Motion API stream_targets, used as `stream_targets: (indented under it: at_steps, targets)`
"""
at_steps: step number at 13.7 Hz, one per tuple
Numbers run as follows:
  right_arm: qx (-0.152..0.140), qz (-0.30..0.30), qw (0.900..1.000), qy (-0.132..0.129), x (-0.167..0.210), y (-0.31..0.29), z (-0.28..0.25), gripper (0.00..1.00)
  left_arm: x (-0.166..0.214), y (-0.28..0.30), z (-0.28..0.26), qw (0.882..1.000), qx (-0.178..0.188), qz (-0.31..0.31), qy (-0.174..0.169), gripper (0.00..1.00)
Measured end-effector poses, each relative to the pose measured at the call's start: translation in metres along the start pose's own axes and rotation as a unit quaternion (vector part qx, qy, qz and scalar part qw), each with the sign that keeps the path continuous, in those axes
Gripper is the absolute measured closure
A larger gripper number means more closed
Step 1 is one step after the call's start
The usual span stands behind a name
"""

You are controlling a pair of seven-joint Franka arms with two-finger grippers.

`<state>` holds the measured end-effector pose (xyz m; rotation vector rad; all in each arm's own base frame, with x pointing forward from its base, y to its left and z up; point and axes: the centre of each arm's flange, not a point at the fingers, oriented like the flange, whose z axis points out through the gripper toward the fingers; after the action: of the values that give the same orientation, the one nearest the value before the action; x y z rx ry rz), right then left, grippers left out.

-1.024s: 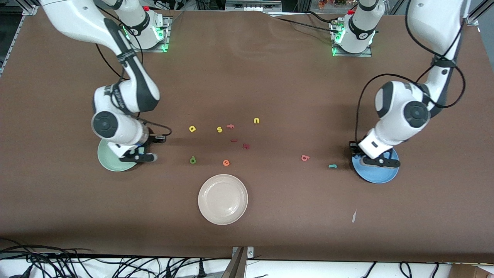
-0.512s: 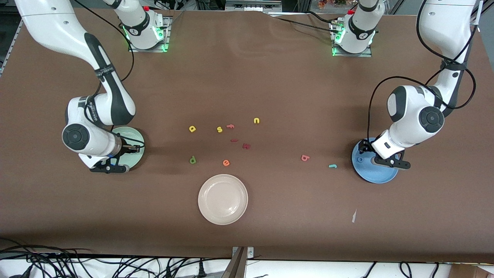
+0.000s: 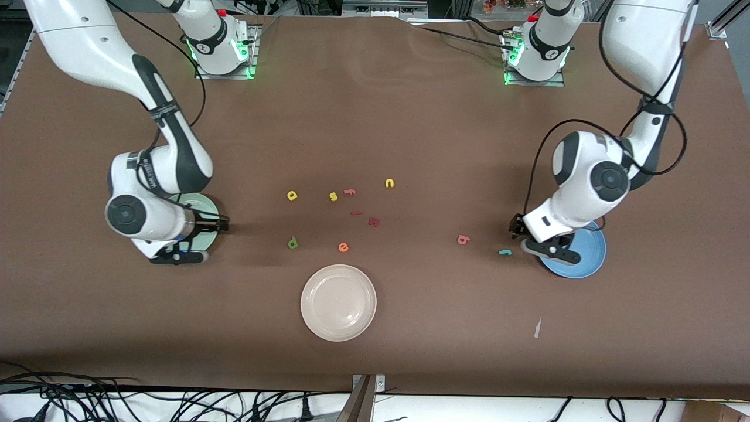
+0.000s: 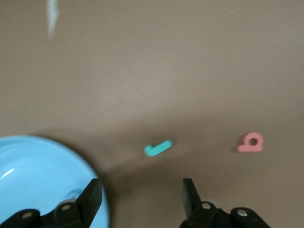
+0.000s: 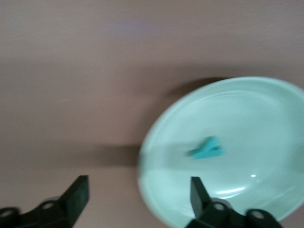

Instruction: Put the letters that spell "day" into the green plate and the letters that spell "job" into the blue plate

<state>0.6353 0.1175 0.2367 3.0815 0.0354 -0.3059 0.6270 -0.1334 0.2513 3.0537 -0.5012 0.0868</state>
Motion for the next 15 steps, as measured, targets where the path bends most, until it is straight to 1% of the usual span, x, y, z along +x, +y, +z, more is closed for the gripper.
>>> stream_targets:
  at_steps: [3,4,5,9,12,15]
  targets:
    - [0.009,-0.015,1.000,-0.008,-0.014,-0.049,-0.005,0.00,0.007,0.006,0.026,1.000,0.000,0.006,-0.004,0.22]
    - [0.013,-0.016,1.000,-0.008,-0.018,-0.063,-0.005,0.00,0.007,0.004,0.036,1.000,0.000,0.005,-0.004,0.19]
    - [0.017,-0.013,1.000,-0.005,-0.024,-0.076,-0.005,0.00,0.006,0.003,0.044,1.000,0.001,0.004,-0.003,0.18]
    - [0.034,-0.030,0.999,0.030,-0.059,-0.114,-0.002,0.00,0.003,0.003,0.066,1.000,0.002,0.005,-0.003,0.17]
    - [0.051,-0.041,0.995,0.069,-0.084,-0.120,0.029,0.00,0.002,0.008,0.073,1.000,0.001,0.008,-0.007,0.17]
    - [0.048,-0.065,0.994,0.073,-0.103,-0.132,0.051,0.00,0.004,0.007,0.079,1.000,0.004,0.008,0.004,0.17]
